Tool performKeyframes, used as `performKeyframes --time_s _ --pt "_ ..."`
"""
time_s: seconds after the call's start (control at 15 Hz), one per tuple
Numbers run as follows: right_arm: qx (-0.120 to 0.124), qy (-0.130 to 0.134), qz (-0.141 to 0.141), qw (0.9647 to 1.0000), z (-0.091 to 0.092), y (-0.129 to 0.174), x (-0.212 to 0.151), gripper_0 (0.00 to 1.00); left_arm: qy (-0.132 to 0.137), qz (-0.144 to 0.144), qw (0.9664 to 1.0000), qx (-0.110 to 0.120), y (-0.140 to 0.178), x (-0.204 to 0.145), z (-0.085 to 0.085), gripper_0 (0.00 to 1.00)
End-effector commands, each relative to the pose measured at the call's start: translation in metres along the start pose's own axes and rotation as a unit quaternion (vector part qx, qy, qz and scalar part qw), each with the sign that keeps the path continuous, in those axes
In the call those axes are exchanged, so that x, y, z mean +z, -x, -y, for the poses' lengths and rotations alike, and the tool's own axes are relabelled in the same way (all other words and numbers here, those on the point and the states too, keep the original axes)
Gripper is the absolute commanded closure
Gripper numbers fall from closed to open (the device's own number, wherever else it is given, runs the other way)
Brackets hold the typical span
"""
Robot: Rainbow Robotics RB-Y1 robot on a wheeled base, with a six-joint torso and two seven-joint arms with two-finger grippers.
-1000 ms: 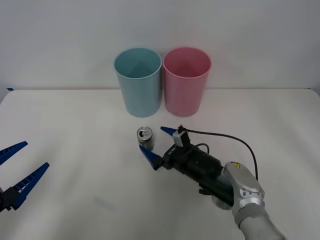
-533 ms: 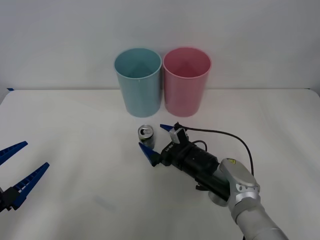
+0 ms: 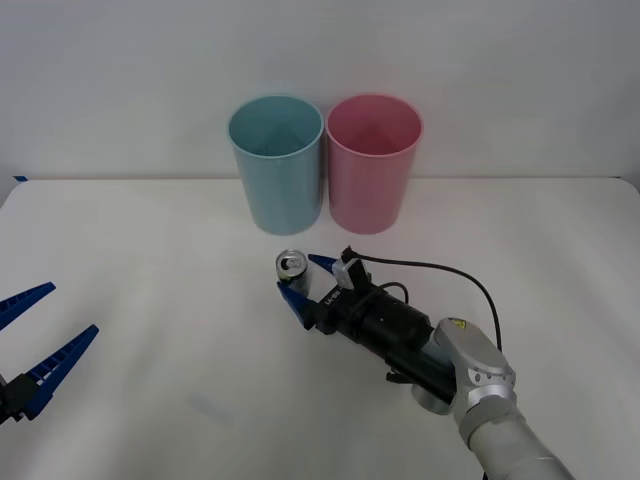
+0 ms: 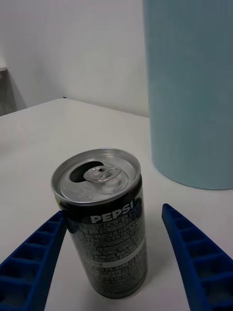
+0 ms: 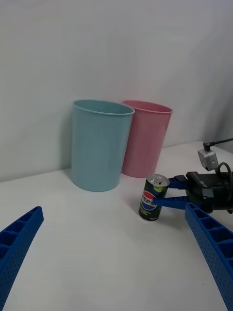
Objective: Grasp the object on the table and drop it into the matching bin: aluminum can to the light blue bin, PET bottle to the pink bin.
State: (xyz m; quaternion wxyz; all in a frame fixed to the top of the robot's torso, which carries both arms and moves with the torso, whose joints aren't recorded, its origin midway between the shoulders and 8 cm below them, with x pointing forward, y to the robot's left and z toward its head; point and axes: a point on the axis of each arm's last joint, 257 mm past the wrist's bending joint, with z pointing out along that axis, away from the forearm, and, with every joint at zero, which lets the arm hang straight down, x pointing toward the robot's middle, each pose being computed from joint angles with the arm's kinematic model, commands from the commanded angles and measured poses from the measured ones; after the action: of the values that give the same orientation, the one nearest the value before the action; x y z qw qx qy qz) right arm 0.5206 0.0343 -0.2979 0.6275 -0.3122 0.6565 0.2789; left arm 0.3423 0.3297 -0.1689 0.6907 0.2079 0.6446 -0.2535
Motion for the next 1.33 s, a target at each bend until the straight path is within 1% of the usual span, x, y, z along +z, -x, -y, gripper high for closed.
performKeyframes --time_s 0.07,0.67,0.87,1.07,1.13,1.2,1.33 --pt "0.0 0.001 0.001 1.0 -0.001 0.001 0.0 1.0 0.0 0.0 1.0 0.0 0.0 0.0 0.0 0.0" --pt "0.006 0.006 0.007 0.9999 -0.005 0.006 0.003 1.0 0.0 0.0 1.0 0.0 0.0 0.0 0.0 0.0" --pt "0.004 0.008 0.018 0.9998 -0.006 0.017 0.006 1.0 0.0 0.0 1.0 0.0 0.0 0.0 0.0 0.0" --pt "0.012 0.01 0.039 0.9991 -0.01 0.032 0.003 1.0 0.0 0.0 1.0 0.0 0.0 0.0 0.0 0.0" --pt "0.024 0.009 0.046 0.9986 -0.012 0.036 -0.001 1.0 0.0 0.0 1.0 0.0 0.0 0.0 0.0 0.0" --pt "0.032 0.012 0.052 0.9981 -0.013 0.042 -0.01 1.0 0.0 0.0 1.0 0.0 0.0 0.0 0.0 0.0" --pt "0.037 0.018 0.059 0.9974 -0.014 0.054 -0.031 1.0 0.0 0.0 1.0 0.0 0.0 0.0 0.0 0.0"
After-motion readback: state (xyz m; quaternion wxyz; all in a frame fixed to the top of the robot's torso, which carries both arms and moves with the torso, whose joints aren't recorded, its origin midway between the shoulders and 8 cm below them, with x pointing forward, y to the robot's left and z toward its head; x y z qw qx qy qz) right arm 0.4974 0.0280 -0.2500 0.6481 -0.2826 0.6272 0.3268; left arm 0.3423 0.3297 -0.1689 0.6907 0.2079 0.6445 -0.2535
